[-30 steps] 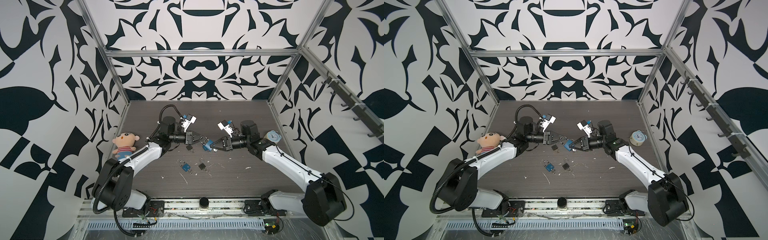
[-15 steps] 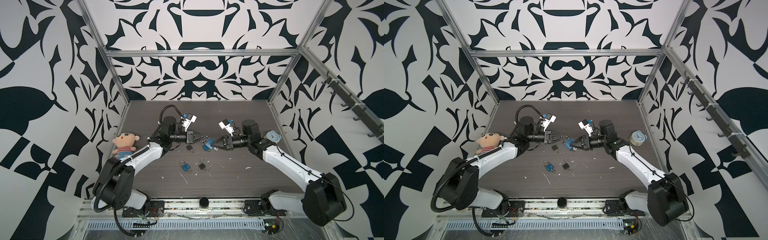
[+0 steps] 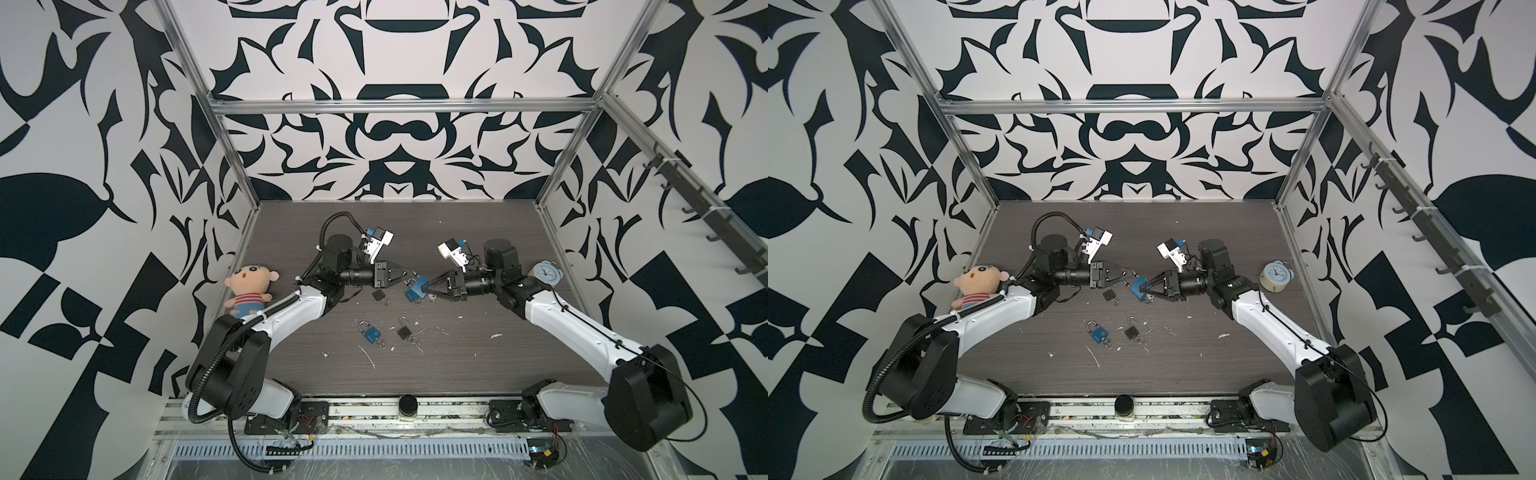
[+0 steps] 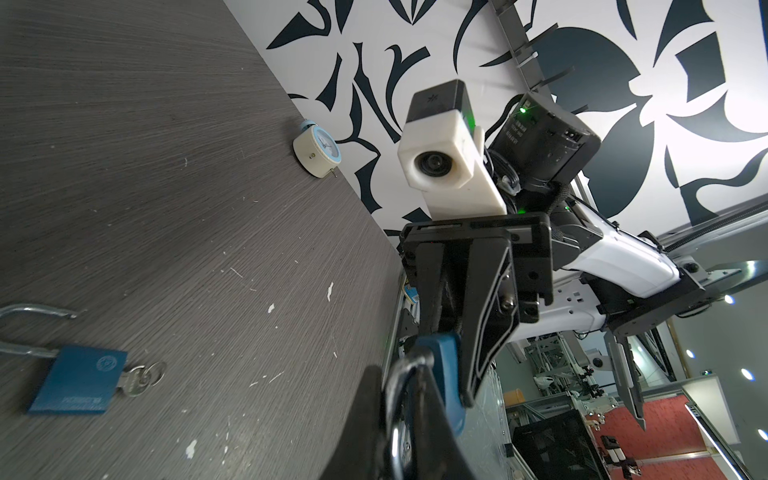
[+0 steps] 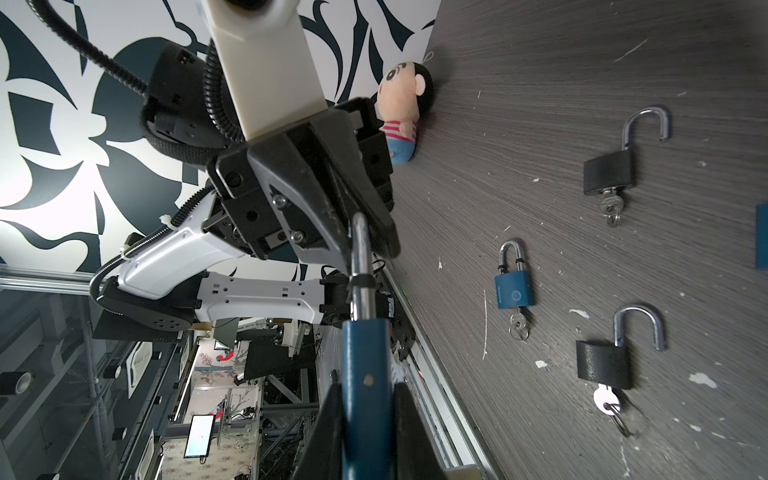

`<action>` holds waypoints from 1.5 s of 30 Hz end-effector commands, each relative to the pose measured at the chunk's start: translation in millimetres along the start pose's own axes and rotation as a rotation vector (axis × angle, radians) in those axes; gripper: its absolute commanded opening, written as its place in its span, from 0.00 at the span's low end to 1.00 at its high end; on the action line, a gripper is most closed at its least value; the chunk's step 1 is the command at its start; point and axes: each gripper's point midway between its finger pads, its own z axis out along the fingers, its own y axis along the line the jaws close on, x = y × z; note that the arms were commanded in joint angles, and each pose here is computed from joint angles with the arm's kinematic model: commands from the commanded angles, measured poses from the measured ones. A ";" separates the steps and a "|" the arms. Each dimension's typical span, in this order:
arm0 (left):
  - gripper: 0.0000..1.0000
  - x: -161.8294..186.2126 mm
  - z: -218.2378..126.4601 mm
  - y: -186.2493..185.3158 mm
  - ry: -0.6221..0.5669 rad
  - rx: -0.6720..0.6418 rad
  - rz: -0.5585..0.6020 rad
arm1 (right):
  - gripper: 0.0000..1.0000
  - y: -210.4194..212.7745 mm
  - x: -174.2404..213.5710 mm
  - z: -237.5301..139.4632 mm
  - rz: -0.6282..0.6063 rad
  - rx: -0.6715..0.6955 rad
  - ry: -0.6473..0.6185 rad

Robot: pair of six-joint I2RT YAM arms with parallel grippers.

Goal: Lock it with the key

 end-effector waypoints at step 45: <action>0.00 93.9 51.0 -25.0 0.207 0.075 -0.104 | 0.00 56.5 -62.1 -12.9 -0.290 -0.091 -0.192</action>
